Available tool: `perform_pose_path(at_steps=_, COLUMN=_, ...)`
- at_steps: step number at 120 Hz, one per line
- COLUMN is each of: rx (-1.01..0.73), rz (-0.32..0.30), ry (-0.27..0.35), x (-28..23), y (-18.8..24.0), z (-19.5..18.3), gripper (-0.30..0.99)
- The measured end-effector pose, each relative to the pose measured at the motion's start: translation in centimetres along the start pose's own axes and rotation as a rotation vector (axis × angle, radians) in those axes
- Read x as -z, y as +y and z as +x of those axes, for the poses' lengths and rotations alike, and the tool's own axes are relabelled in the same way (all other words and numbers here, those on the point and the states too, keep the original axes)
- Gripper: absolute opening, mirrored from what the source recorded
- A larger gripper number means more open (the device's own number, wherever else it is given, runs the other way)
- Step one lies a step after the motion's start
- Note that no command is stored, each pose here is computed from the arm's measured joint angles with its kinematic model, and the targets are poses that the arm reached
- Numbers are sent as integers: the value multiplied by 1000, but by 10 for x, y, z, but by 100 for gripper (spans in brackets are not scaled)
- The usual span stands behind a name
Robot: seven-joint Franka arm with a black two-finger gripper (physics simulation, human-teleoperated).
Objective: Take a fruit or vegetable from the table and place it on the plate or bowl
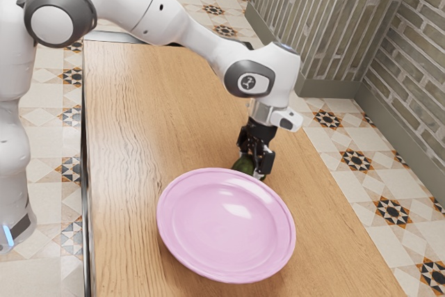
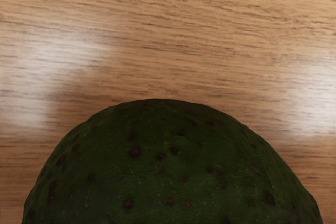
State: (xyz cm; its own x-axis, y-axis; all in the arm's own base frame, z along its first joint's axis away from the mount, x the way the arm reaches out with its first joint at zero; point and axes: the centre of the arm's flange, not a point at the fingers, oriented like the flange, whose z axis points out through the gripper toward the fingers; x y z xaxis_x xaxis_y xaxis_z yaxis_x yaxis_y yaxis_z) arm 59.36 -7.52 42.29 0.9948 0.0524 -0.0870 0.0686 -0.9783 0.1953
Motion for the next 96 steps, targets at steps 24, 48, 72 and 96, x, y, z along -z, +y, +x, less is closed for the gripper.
perform_pose_path(at_steps=24, rx=13, rz=20, ry=36, x=20, y=-5, z=-3, gripper=36)
perform_pose_path(at_steps=48, rx=39, rz=39, ry=132, x=81, y=-20, z=-5, gripper=29)
perform_pose_path(at_steps=72, rx=-95, rz=55, ry=193, x=111, y=45, z=10, gripper=31)
perform_pose_path(at_steps=96, rx=-265, rz=61, ry=151, x=74, y=141, z=-1, gripper=29)
